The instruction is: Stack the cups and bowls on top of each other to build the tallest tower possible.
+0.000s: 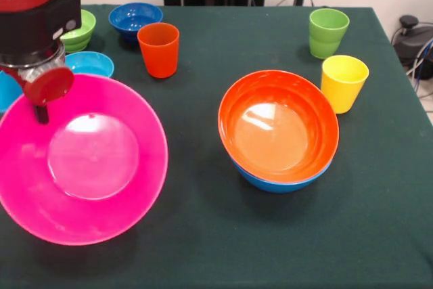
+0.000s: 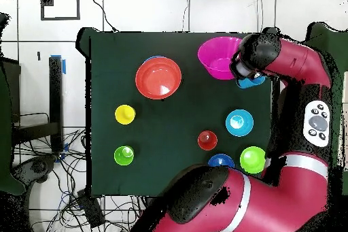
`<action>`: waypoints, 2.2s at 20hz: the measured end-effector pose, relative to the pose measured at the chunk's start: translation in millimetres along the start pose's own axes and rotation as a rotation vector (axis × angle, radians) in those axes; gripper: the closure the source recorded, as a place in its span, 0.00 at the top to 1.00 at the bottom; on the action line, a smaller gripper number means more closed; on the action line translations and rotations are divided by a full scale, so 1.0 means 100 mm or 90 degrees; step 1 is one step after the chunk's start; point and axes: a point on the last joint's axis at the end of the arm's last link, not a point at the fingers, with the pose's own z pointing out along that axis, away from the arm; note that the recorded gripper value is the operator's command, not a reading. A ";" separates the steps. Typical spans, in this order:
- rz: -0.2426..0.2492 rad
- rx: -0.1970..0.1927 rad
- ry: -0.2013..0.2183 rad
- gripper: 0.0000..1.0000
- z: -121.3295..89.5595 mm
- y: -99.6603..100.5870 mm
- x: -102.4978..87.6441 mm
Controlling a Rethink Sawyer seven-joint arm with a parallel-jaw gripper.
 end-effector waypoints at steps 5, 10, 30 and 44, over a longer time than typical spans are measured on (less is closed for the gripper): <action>0.009 0.003 0.007 0.00 -0.07 -0.15 0.00; 0.017 0.008 0.016 0.00 -0.02 -0.26 0.00; -0.026 0.065 -0.011 0.00 -0.47 -0.09 0.40; -0.018 0.074 0.001 0.00 -0.55 -0.13 0.54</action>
